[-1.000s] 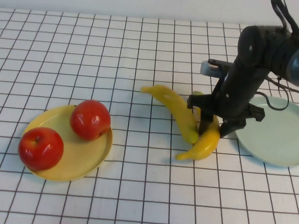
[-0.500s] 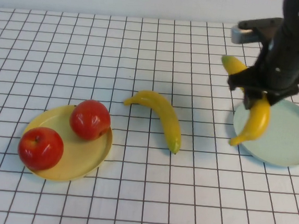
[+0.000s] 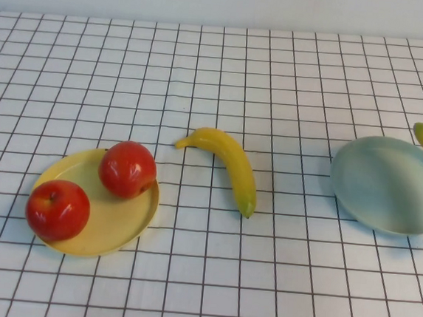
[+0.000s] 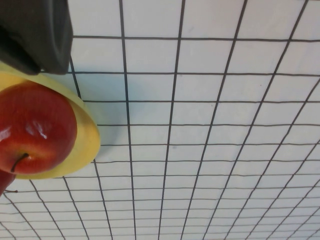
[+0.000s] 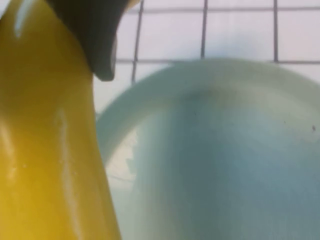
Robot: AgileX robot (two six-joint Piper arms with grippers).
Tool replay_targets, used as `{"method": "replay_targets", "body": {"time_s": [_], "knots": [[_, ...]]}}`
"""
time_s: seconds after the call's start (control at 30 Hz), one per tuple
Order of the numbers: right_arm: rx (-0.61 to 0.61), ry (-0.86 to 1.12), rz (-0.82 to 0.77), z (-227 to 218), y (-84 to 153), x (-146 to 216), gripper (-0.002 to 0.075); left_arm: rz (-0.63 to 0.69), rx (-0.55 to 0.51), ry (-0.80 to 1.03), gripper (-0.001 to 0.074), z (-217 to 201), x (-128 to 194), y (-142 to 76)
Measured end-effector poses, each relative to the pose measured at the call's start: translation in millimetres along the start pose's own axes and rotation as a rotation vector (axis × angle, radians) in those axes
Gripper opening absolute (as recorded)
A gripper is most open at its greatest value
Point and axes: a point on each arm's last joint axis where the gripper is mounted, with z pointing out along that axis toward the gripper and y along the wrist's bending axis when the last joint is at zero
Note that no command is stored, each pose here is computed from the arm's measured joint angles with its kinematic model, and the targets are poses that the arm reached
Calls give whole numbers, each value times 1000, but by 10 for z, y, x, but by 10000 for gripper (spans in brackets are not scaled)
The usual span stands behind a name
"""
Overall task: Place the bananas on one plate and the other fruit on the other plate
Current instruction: Put another type of fruit in the right plate
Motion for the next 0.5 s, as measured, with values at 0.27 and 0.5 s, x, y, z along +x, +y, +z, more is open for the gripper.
{"method": "replay_targets", "body": {"time_s": [0.27,0.5], "knots": [[-63,-9,-74,452,122,-246,326,0,0,0,-2,0,0,0],[-129,-69,-82,465,181,-549,326,0,0,0,-2,0,0,0]]}}
